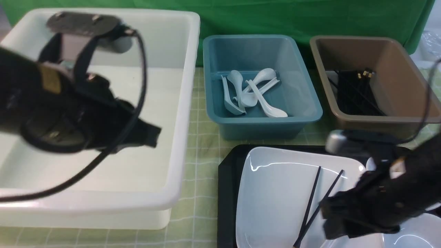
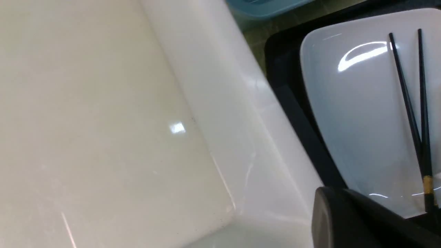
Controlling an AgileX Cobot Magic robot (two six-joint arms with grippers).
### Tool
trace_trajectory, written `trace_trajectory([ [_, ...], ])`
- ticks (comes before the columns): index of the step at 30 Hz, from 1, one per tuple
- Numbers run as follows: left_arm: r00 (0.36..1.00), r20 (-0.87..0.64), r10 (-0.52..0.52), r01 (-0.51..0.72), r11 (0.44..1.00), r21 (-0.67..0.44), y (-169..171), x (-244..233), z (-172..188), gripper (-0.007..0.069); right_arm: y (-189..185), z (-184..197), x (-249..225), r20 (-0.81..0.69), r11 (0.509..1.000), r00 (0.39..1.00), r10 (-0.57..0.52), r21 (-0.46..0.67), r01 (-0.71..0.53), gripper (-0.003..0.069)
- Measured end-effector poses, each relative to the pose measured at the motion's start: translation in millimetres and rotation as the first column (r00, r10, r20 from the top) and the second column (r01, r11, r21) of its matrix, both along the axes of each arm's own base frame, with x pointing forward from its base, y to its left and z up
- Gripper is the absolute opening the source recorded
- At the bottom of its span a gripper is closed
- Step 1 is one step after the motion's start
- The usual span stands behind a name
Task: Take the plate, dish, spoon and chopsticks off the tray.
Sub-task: Use the right arm to grab a pair of chopsticks from the plate
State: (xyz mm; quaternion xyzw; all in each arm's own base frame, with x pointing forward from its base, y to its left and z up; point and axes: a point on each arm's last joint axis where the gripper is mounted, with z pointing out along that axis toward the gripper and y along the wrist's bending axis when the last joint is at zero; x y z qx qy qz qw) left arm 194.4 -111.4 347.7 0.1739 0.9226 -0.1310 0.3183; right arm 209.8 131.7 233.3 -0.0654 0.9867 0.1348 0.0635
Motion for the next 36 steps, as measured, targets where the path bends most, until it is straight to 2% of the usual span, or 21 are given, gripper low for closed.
trace_trajectory([
  [2,1.000,0.014,0.012,-0.012,1.000,-0.009,7,-9,-7,0.0002,18,-16,13,-0.037,0.999,0.999,-0.008,-0.053,0.006,0.0512],
  [4,1.000,0.018,0.014,-0.014,1.000,-0.013,10,-13,-10,0.0002,27,-23,20,-0.051,0.998,0.999,-0.007,-0.068,0.003,0.0562],
  [12,1.000,0.014,0.010,-0.010,1.000,-0.010,11,-16,-14,0.0002,45,-50,41,-0.116,0.993,0.992,-0.045,-0.110,0.032,0.0564],
  [15,1.000,0.023,-0.005,0.005,1.000,0.000,11,-15,-13,0.0002,46,-55,44,-0.118,0.993,0.991,-0.063,-0.112,0.049,0.0550],
  [18,0.999,0.033,-0.015,0.014,1.000,0.005,11,-15,-13,0.0002,48,-59,46,-0.117,0.992,0.990,-0.075,-0.110,0.062,0.0501],
  [22,0.999,0.042,-0.023,0.022,1.000,0.008,10,-15,-13,0.0002,49,-59,46,-0.115,0.993,0.990,-0.083,-0.096,0.072,0.0376],
  [25,0.999,0.045,-0.024,0.024,1.000,0.009,10,-15,-13,0.0002,50,-59,47,-0.109,0.993,0.990,-0.088,-0.084,0.079,0.0225],
  [27,0.998,0.048,-0.029,0.028,1.000,0.012,10,-14,-13,0.0002,51,-60,48,-0.105,0.993,0.990,-0.093,-0.075,0.086,0.0182],
  [31,0.998,0.050,-0.033,0.032,0.999,0.015,10,-14,-13,0.0002,52,-62,48,-0.116,0.993,0.988,-0.101,-0.072,0.093,0.0188],
  [36,0.998,0.054,-0.042,0.041,0.999,0.022,10,-14,-13,0.0002,53,-67,49,-0.131,0.992,0.986,-0.106,-0.076,0.096,0.0267],
])
